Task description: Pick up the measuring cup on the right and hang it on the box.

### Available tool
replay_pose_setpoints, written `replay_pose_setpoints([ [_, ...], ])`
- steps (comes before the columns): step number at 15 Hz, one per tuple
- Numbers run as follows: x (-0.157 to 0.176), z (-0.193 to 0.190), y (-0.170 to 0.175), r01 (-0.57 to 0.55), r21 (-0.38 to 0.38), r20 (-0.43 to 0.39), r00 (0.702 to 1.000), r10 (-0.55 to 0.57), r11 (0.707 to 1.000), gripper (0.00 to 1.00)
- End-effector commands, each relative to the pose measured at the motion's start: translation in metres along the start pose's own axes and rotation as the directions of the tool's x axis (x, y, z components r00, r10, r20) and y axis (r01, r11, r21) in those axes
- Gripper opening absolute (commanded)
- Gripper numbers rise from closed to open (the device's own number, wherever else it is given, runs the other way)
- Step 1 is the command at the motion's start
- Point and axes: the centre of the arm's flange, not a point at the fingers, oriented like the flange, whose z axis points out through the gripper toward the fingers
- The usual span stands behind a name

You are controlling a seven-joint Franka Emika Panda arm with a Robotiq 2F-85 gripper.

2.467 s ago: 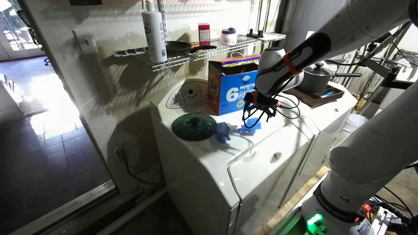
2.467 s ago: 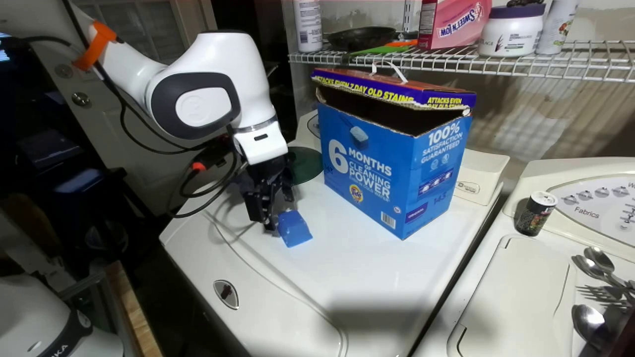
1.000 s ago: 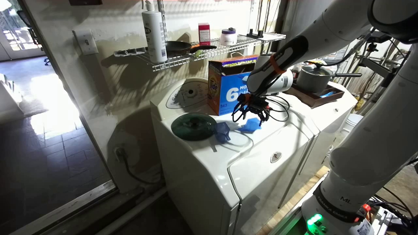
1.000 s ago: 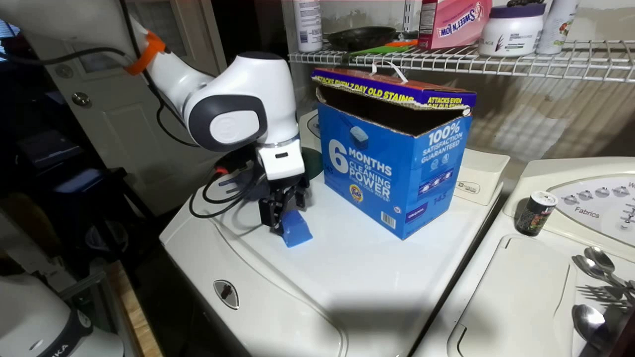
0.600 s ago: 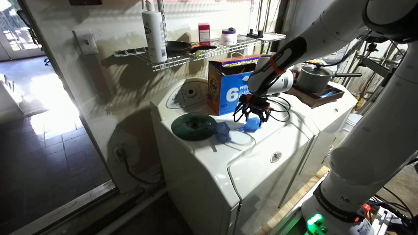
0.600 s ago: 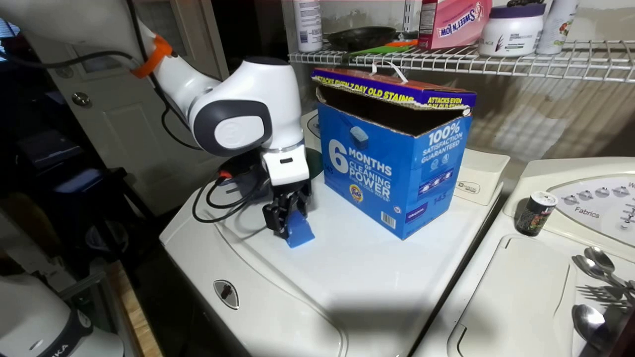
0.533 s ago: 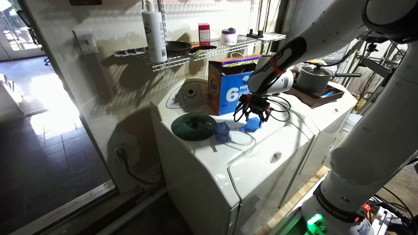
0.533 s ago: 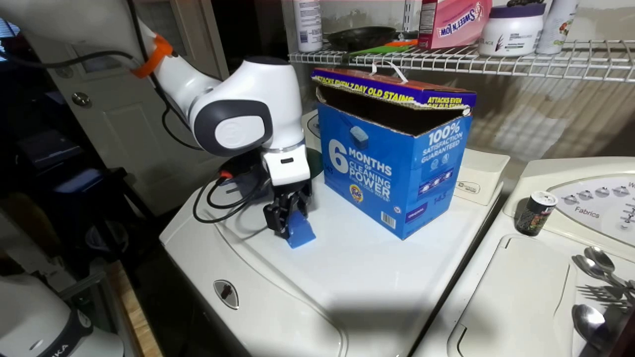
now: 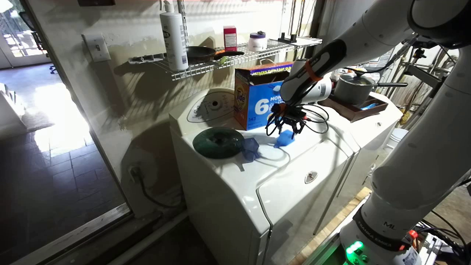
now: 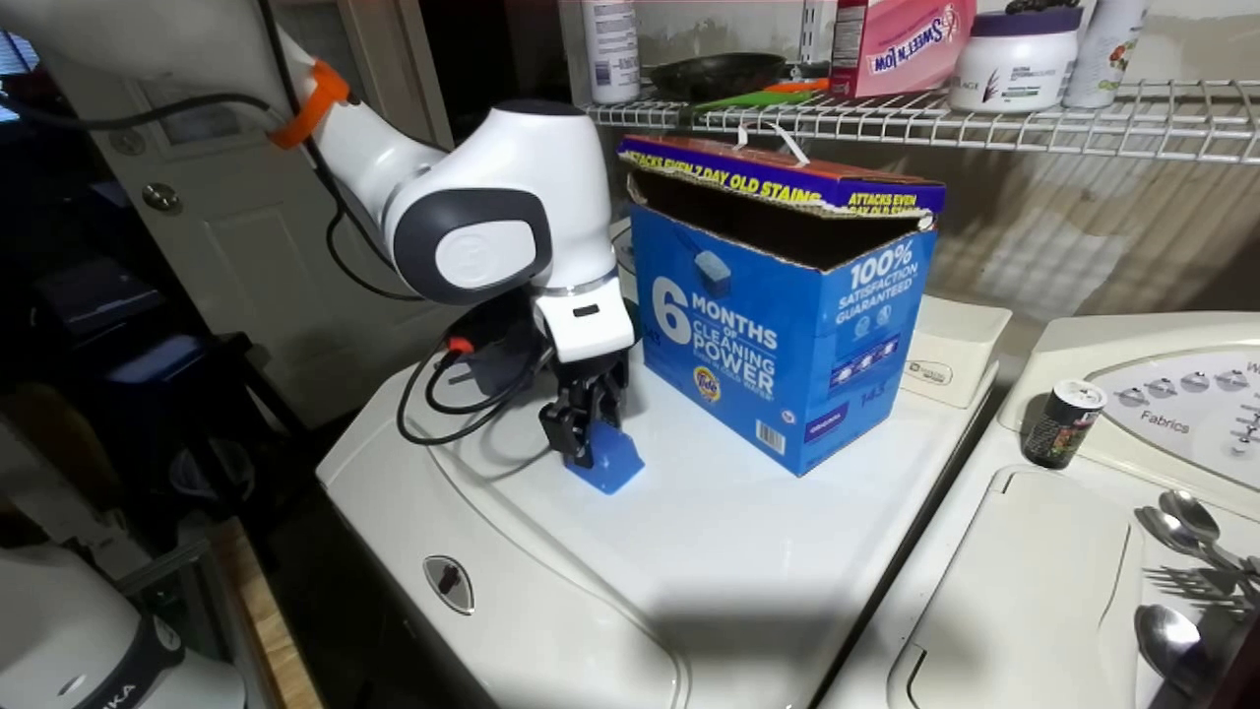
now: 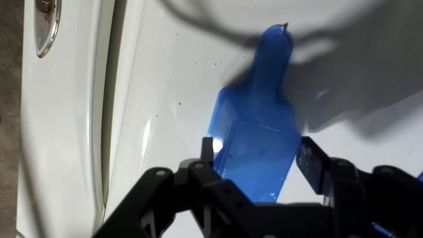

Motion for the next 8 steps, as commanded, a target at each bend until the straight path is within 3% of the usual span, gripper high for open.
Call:
replay_pose_setpoints([
  [1,0.011,-0.001,-0.005,0.056,-0.026,-0.018,0.998,-0.056,0.998,0.7],
  [4,0.019,0.0,-0.004,0.086,-0.043,-0.032,0.996,-0.087,0.995,0.7],
  [8,0.026,0.002,-0.003,0.114,-0.06,-0.04,0.992,-0.117,0.992,0.61],
])
